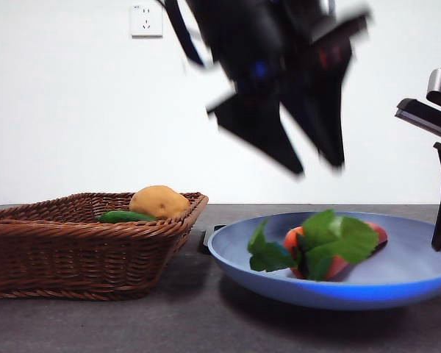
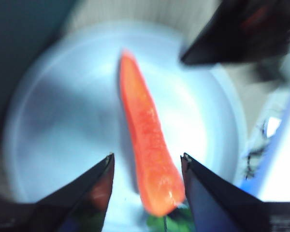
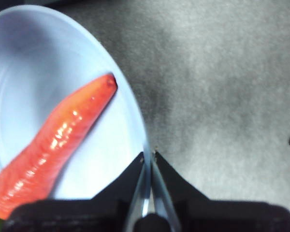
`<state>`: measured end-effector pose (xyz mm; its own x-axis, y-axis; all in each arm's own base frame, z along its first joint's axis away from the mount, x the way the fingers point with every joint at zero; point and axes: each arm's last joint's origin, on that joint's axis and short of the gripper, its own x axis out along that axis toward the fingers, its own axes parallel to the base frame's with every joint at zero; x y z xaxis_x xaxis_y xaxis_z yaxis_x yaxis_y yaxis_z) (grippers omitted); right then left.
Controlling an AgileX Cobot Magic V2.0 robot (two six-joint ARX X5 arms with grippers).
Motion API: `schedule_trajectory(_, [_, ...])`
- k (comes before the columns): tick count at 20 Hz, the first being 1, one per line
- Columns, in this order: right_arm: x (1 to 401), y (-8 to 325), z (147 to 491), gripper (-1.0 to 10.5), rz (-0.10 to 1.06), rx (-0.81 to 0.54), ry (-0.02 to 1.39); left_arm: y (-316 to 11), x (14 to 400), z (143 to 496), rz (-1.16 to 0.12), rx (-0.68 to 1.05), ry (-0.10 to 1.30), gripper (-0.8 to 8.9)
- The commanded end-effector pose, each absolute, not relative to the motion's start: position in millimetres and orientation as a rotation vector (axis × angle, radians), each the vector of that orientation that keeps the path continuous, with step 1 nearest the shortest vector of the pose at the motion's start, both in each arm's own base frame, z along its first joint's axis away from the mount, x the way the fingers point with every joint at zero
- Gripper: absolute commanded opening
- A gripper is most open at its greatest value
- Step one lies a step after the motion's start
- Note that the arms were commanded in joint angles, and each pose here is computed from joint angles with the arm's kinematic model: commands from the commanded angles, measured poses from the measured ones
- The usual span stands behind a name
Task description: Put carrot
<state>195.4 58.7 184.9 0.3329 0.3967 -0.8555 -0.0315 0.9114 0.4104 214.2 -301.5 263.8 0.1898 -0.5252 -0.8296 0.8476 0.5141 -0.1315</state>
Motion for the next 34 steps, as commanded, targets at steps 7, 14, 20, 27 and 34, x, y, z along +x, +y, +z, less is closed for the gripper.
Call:
schedule_trajectory(7, [284,49,225,0.0,0.240,0.372,1.133,-246,169,356,-1.049,0.321,0.783,2.45])
schedule_trajectory(14, [377,54,193,0.0,0.204,0.388,1.194,-225,153,373,-1.057,0.316,0.775,2.45])
schedule_trajectory(20, [392,55,178,0.4,0.195,0.393,1.210,-225,153,373,-1.054,0.320,0.779,2.45])
schedule_trajectory(27, [391,53,184,2.7,0.203,0.389,1.186,-231,158,380,-1.065,0.282,0.672,2.45])
schedule_trajectory(34, [347,46,258,2.6,0.224,0.341,1.147,-245,182,406,-0.811,0.201,0.277,2.43])
